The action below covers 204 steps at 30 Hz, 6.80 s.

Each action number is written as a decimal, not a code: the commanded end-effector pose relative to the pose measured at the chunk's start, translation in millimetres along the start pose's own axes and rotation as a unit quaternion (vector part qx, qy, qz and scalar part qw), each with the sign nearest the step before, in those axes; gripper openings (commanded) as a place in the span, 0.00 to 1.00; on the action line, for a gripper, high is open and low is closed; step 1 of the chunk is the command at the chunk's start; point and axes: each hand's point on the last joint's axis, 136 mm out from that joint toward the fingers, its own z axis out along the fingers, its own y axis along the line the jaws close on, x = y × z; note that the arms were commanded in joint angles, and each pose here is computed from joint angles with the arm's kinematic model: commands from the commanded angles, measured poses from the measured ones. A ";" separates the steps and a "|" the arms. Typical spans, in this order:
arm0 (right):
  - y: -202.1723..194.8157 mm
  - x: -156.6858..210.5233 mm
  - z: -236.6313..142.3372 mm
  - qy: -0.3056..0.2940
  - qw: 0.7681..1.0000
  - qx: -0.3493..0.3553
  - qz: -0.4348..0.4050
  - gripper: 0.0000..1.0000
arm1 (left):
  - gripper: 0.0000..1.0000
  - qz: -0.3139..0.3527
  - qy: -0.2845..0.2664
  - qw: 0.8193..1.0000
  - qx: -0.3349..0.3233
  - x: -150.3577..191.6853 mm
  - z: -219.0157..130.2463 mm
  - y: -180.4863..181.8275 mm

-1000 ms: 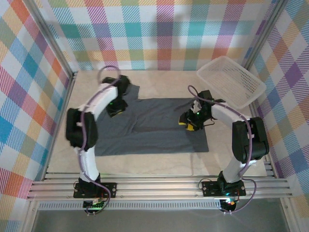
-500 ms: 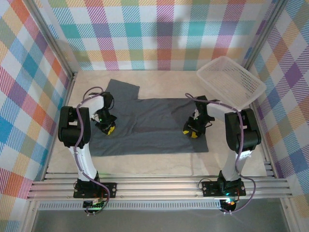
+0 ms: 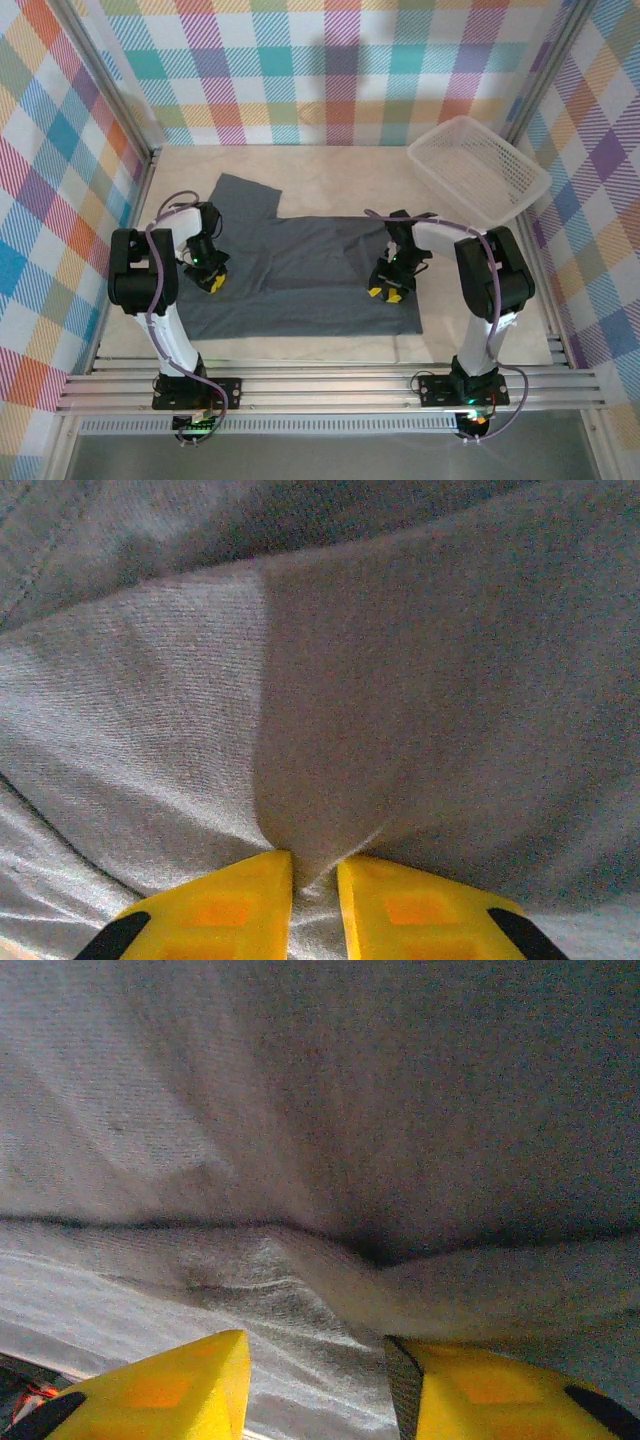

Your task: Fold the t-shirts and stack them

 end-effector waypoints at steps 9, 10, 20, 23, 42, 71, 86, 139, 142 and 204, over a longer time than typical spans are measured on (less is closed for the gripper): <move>45.7 -52.7 -95.2 -0.207 0.976 -0.058 -0.045 0.51 | 0.37 0.037 -0.121 0.981 0.144 -53.8 -108.3 -78.6; 54.4 -61.4 -107.1 -0.229 0.969 -0.075 -0.053 0.52 | 0.39 0.041 -0.138 0.976 0.166 -62.6 -124.6 -93.2; 105.1 -139.5 -186.5 -0.304 0.930 -0.193 -0.076 0.51 | 0.36 0.047 -0.229 0.940 0.247 -174.0 -171.0 -219.9; 109.3 -145.9 -192.8 -0.302 0.930 -0.192 -0.081 0.51 | 0.36 0.038 -0.245 0.926 0.284 -203.3 -162.6 -244.5; 97.9 -121.8 -183.7 -0.295 0.930 -0.212 -0.057 0.51 | 0.44 0.107 -0.253 0.917 0.289 -206.6 -92.9 -301.4; 5.6 -188.4 -152.2 -0.370 0.924 0.053 0.081 0.46 | 0.00 0.112 -0.253 0.939 0.206 -160.7 -111.9 -270.1; -12.0 -234.1 -130.8 -0.332 0.933 0.116 0.082 0.38 | 0.00 0.110 -0.233 0.935 0.242 -140.3 -149.3 -256.1; -24.0 -124.6 -136.9 -0.340 0.938 0.062 0.020 0.00 | 0.00 -0.021 -0.285 0.945 0.160 -39.1 -176.7 41.5; -25.8 -113.4 -126.3 -0.325 0.944 0.062 0.017 0.00 | 0.00 -0.028 -0.282 0.947 0.151 -30.7 -167.1 57.8; -78.5 -30.0 -81.9 -0.241 0.957 0.152 0.045 0.29 | 0.00 -0.057 -0.249 0.967 0.006 -6.6 -79.7 124.2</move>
